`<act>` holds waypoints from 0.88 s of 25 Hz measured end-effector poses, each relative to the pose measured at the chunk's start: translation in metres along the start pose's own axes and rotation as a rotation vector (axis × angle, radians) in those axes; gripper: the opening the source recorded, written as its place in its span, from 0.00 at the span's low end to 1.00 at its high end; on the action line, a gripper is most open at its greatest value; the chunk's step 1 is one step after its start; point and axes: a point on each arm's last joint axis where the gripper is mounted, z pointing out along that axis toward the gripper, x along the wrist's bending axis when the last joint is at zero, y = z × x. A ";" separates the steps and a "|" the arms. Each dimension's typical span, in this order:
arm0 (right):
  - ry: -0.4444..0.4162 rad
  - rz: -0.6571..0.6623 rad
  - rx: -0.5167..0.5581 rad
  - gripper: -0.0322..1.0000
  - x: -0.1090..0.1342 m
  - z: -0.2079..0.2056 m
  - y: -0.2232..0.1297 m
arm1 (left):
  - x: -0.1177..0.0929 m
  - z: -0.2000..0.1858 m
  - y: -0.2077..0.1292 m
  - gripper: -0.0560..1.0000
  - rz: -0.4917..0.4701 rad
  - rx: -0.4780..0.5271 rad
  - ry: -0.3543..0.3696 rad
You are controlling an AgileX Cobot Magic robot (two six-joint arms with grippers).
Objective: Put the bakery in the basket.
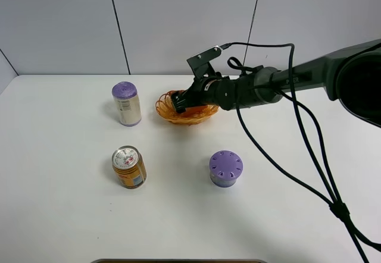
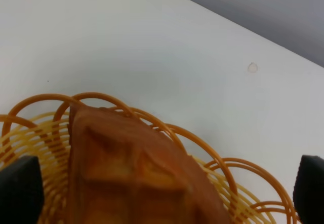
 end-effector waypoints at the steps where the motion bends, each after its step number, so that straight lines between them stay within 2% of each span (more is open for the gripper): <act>1: 0.001 0.000 0.003 0.99 0.000 0.000 0.000 | 0.000 0.000 0.000 0.99 0.000 0.000 0.000; 5: 0.013 0.002 0.012 0.99 0.001 -0.007 0.007 | 0.000 0.000 0.000 0.99 0.000 0.000 0.000; 10: 0.025 0.007 -0.051 0.99 -0.001 -0.035 0.041 | 0.000 0.000 0.000 0.99 0.000 0.000 0.000; 18: 0.042 0.018 -0.260 0.99 -0.007 -0.126 0.120 | 0.000 0.000 0.000 0.99 0.000 0.000 0.000; 22: 0.061 0.019 -0.331 0.99 -0.010 -0.176 0.146 | 0.000 0.000 0.000 0.99 0.000 0.000 0.000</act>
